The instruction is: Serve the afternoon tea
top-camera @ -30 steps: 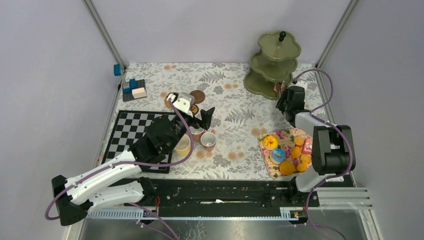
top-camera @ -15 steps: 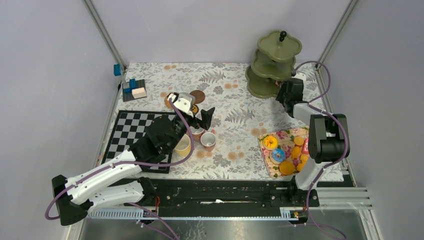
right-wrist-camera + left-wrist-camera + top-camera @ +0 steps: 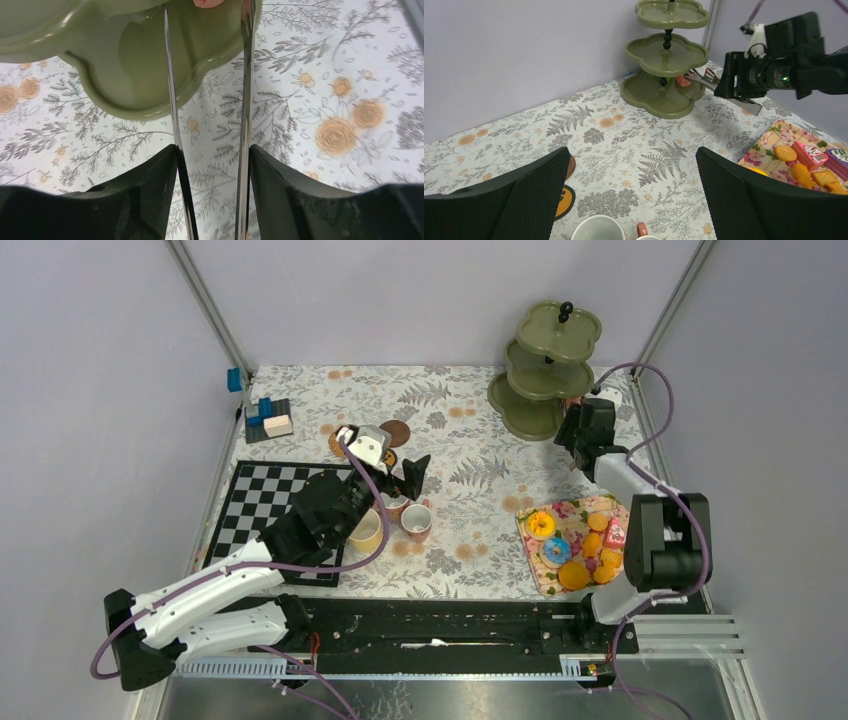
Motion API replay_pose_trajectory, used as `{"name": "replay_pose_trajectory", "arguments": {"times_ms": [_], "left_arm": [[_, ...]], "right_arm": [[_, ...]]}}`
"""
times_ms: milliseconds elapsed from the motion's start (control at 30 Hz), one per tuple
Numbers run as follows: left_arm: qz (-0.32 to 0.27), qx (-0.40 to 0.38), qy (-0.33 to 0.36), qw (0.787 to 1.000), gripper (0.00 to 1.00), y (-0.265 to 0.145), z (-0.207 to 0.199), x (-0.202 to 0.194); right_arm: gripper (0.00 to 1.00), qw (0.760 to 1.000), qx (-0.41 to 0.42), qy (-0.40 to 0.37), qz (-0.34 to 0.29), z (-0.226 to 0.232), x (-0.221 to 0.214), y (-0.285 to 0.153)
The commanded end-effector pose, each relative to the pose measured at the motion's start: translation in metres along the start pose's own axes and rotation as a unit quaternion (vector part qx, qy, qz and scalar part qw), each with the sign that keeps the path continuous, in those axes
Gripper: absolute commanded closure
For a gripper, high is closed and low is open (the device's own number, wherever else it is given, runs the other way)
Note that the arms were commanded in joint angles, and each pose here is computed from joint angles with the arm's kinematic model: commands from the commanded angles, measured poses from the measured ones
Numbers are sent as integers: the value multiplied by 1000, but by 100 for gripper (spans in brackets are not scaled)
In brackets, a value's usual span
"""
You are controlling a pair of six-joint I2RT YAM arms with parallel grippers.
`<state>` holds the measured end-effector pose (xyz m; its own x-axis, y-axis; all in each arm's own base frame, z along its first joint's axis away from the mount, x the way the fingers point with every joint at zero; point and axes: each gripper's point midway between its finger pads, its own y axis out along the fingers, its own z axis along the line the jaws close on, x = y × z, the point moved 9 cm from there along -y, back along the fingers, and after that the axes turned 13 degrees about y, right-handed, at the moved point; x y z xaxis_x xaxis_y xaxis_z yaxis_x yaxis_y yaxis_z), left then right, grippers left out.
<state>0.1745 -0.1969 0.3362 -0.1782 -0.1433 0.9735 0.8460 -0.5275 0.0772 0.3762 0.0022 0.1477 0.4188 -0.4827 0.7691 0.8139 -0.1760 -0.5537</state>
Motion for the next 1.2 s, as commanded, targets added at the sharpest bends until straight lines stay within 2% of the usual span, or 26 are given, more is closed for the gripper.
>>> {"name": "replay_pose_trajectory", "arguments": {"times_ms": [0,167,367,533,633,767,900,1033,1167], "left_arm": [[-24,-2,-13,1000,1,2,-1,9],[-24,-11,-20,999,1,3,-3,11],[-27,-16,-22,999,1,2,-3,14],[-29,-37,-81,996,1,3,-3,48],[-46,-67,-107,991,1,3,-6,67],[-44,-67,-90,993,1,3,-10,51],[-32,-30,-60,997,1,0,-3,33],[-44,-28,-56,997,1,-5,-2,26],[-39,-36,-56,997,1,-3,-7,21]], "right_arm": [[39,999,-12,17,-35,-4,19,-40],[38,999,-48,7,-17,-21,10,-75],[37,994,-96,30,-31,-42,3,-118],[38,991,-124,50,-10,-54,-4,-155],[38,990,-115,77,25,-56,-14,-179],[38,984,-71,128,105,-53,-37,-208],[37,963,-44,177,196,-49,-61,-226],[37,941,-34,188,280,-49,-78,-239],[36,940,-45,163,295,-54,-79,-251]]}}
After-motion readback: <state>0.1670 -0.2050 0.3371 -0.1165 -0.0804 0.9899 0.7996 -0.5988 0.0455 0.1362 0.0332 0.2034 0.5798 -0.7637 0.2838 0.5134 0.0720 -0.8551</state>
